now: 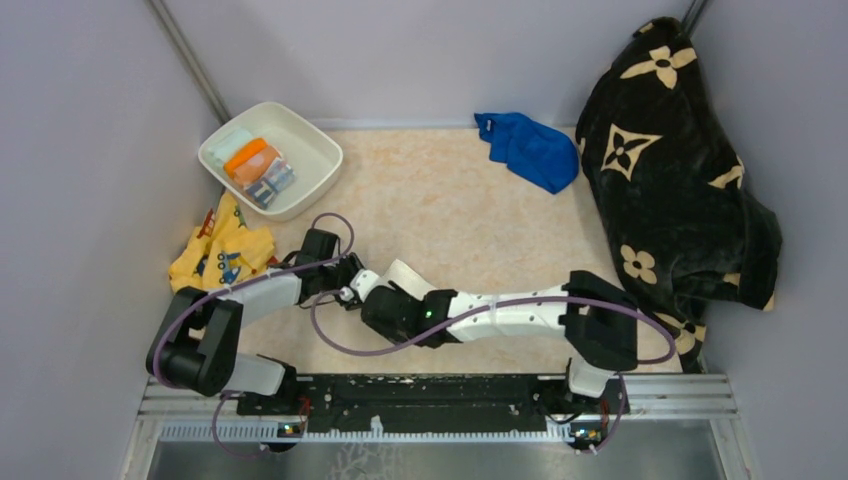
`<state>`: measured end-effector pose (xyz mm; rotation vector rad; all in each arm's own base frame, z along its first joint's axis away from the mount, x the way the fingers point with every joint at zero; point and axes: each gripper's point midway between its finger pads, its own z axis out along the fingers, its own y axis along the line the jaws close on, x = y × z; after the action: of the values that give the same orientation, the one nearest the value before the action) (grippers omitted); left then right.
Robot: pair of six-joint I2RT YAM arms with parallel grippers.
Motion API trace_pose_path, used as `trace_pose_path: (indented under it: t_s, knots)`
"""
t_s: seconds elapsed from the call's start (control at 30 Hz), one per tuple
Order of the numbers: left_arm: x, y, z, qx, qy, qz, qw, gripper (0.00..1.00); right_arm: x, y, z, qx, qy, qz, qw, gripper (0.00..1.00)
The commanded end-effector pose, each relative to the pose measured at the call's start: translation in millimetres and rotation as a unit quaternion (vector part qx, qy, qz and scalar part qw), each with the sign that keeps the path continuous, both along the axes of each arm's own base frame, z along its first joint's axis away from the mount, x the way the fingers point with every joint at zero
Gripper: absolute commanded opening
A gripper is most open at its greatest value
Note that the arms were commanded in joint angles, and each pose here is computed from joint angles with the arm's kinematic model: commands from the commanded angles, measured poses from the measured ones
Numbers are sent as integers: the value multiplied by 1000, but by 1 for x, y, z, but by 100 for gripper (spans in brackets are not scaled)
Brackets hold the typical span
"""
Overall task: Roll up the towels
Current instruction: Roll the towel at the center of the board.
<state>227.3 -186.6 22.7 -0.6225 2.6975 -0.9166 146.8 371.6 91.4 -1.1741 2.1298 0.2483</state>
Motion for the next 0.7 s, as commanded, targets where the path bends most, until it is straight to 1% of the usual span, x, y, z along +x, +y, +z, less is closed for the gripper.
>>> trace_pose_path:
  t_s: [0.0, 0.1, 0.27, 0.37, 0.47, 0.53, 0.57, 0.63, 0.67]
  knots:
    - [-18, 26, -34, 78, 39, 3, 996, 50, 12, 1, -20, -52, -63, -5, 997, 50]
    - [-18, 25, -33, 75, 36, 1, 997, 50, 9, -3, -43, -85, -58, 0, 995, 50]
    - [-17, 24, -32, 75, 34, -3, 997, 50, 18, -32, -79, -173, -79, -29, 981, 51]
    - [-16, 24, -33, 76, 32, -9, 997, 51, 20, -45, -89, -189, -74, -31, 979, 51]
    - [-15, 22, -35, 76, 35, -15, 996, 51, 18, -52, -97, -190, -47, -25, 980, 50]
    - [-14, 21, -35, 74, 36, -18, 996, 52, 15, -55, -102, -191, -31, -19, 981, 46]
    - [-12, 20, -34, 73, 34, -18, 997, 52, 14, -55, -105, -189, -20, -17, 982, 43]
    - [-8, 19, -30, 71, 28, -19, 997, 55, 10, -57, -110, -187, 5, -11, 982, 31]
    - [-5, 19, -26, 69, 23, -19, 997, 57, 7, -57, -112, -181, 23, -8, 983, 23]
